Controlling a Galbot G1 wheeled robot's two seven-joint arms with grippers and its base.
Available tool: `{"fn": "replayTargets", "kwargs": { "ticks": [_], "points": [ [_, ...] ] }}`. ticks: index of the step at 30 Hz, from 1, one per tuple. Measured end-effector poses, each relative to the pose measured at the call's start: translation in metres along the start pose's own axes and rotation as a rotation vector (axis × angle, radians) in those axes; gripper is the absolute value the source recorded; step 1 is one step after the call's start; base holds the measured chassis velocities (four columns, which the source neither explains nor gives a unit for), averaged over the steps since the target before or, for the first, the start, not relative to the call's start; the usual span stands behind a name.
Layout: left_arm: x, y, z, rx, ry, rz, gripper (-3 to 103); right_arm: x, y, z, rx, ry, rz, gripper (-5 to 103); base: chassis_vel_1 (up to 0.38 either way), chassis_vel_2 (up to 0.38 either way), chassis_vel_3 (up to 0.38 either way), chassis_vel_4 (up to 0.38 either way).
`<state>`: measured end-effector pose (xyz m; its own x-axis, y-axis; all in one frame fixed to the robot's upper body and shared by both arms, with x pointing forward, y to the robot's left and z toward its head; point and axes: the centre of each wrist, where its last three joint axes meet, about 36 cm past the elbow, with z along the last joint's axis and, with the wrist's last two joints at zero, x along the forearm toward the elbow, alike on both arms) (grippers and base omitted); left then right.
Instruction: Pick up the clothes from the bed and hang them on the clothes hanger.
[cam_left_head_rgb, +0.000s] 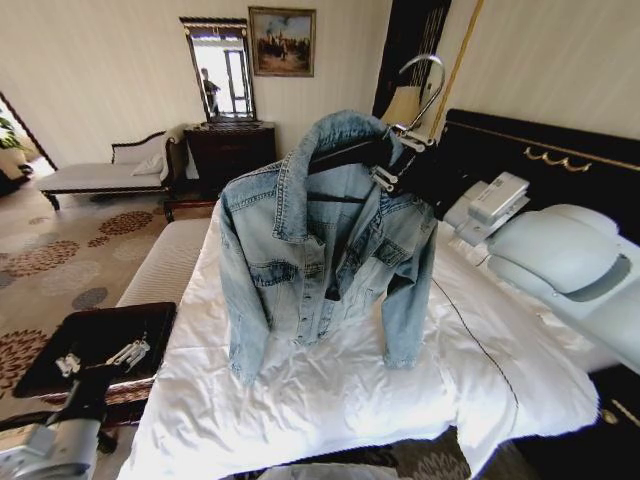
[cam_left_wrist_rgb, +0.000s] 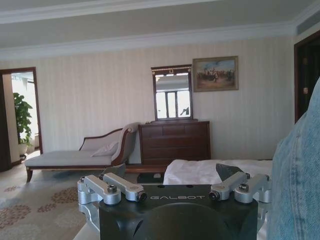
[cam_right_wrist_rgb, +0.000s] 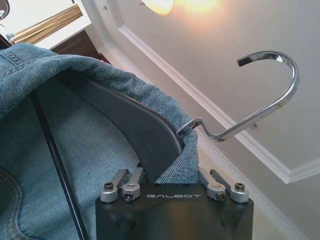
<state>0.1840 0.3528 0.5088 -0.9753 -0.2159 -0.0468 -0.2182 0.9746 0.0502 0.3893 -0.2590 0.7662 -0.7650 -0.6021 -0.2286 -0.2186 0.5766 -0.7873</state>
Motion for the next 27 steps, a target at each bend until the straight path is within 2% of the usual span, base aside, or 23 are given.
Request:
{"fn": "replayTargets", "kwargs": {
  "ticks": [6, 27],
  "points": [
    [0.002, -0.001, -0.006, 0.025, -0.043, 0.018, 100, 0.003, 0.003, 0.008, -0.010, 0.027, -0.008, 33, 0.000, 0.000, 0.000, 0.000],
    [0.011, 0.002, 0.010, 0.012, -0.046, -0.007, 100, 0.012, 0.027, 0.015, -0.040, 0.061, -0.009, 33, 0.000, 0.000, 0.000, 0.000]
  ]
}}
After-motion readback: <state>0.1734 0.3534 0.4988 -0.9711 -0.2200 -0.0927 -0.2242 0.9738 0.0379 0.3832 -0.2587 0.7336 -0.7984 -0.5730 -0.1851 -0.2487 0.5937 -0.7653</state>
